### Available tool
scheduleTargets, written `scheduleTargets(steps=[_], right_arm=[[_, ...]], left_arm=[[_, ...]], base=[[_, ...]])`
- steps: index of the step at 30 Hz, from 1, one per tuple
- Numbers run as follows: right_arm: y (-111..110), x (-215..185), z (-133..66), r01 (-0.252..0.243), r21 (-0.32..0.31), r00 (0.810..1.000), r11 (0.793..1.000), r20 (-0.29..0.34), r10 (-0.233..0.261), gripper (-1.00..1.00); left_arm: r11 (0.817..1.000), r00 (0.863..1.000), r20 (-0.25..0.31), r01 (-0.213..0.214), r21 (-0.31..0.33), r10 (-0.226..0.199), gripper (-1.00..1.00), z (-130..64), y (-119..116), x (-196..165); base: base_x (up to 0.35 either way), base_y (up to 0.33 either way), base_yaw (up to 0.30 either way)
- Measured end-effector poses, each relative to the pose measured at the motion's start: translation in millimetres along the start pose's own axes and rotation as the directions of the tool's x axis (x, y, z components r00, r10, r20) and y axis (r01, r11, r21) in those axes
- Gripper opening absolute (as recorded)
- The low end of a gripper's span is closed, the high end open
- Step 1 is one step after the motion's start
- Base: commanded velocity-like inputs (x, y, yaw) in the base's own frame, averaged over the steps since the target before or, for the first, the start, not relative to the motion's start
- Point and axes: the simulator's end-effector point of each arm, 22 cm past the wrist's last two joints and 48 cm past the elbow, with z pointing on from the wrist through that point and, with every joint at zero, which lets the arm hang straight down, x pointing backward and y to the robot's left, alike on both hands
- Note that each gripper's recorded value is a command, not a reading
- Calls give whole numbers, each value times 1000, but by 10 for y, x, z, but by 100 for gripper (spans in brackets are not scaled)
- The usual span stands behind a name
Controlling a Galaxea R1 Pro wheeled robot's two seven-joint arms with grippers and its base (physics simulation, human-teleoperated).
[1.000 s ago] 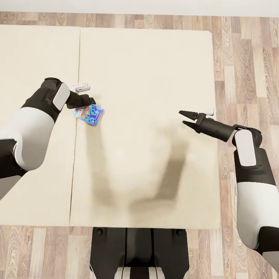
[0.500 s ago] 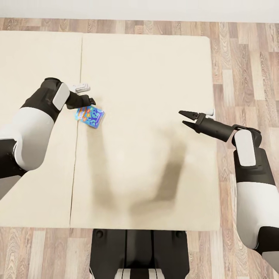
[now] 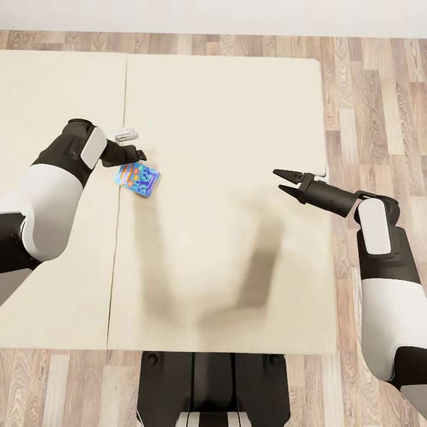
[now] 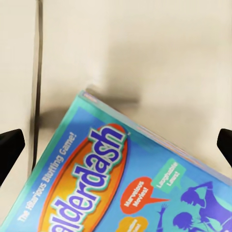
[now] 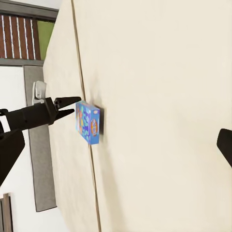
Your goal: Put all the toys in the child's room - the three board games (two on the bed and one on the table), the two jigsaw puzzles on the table, and the tennis ball on the table - inside the toy box on the table in the child's room.
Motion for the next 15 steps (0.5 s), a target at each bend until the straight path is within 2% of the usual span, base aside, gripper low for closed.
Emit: scheduleTargets(steps=[15], right_arm=[[45,-9,2,4,-4,1000,1000,1,-4,100]], left_arm=[[1000,1000,13,-3,-5,3,100,-25,15,-26]], base=[[0,0,-11]])
